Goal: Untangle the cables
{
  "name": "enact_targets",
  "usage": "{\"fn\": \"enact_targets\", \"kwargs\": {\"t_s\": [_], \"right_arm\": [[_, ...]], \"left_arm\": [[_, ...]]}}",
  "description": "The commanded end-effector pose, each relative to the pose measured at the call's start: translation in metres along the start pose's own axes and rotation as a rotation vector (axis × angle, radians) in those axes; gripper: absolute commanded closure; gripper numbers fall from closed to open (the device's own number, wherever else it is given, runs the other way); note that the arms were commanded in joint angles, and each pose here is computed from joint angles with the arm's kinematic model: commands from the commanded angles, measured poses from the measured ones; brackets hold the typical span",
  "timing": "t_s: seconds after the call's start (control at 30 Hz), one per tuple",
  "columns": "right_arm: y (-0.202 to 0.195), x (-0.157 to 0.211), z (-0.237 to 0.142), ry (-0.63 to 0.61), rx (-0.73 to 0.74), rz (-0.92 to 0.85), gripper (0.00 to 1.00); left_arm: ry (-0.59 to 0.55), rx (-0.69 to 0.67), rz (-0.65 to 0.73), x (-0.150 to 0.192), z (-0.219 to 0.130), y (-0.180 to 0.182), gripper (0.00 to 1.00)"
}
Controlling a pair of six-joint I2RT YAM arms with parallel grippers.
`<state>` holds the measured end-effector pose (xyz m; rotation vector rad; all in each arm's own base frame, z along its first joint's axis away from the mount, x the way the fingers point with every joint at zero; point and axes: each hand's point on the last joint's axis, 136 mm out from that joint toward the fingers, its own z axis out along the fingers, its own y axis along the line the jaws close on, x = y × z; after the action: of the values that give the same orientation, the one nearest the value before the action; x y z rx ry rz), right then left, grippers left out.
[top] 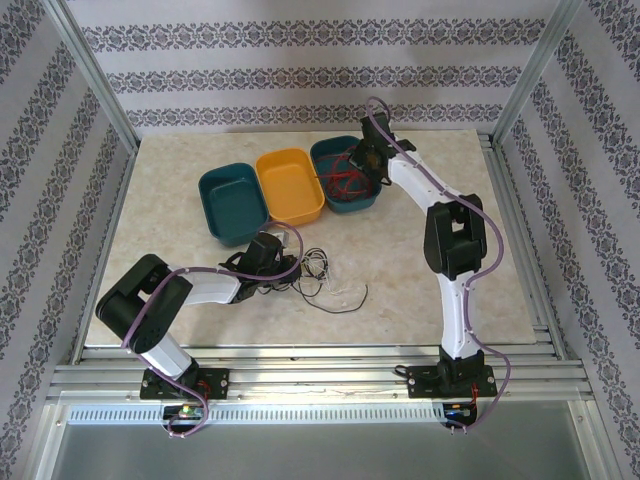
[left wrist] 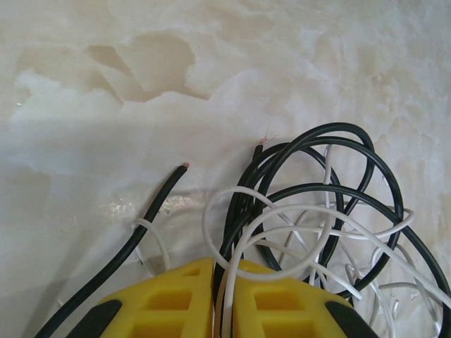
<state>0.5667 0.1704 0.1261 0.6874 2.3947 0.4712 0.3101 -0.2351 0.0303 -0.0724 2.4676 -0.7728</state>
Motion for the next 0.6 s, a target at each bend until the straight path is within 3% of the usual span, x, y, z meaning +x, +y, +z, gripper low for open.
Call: {"fn": "enact_targets", "kwargs": {"t_s": [0.0,0.27,0.57], "right_arm": [[0.006,-0.006,0.008,0.001,0.006,-0.148,1.0],[0.012,-0.016,0.018,-0.001,0.008,-0.378,1.0],[0.003,-0.033,0.014,-0.067,0.101,-0.473,1.0]], "left_arm": [[-0.016,0.022,-0.011,-0.009,0.002,-0.005,0.87],[-0.013,0.012,-0.011,-0.008,0.004,-0.003,0.87],[0.004,0.017,-0.013,-0.009,0.009,-0.005,0.88]]}}
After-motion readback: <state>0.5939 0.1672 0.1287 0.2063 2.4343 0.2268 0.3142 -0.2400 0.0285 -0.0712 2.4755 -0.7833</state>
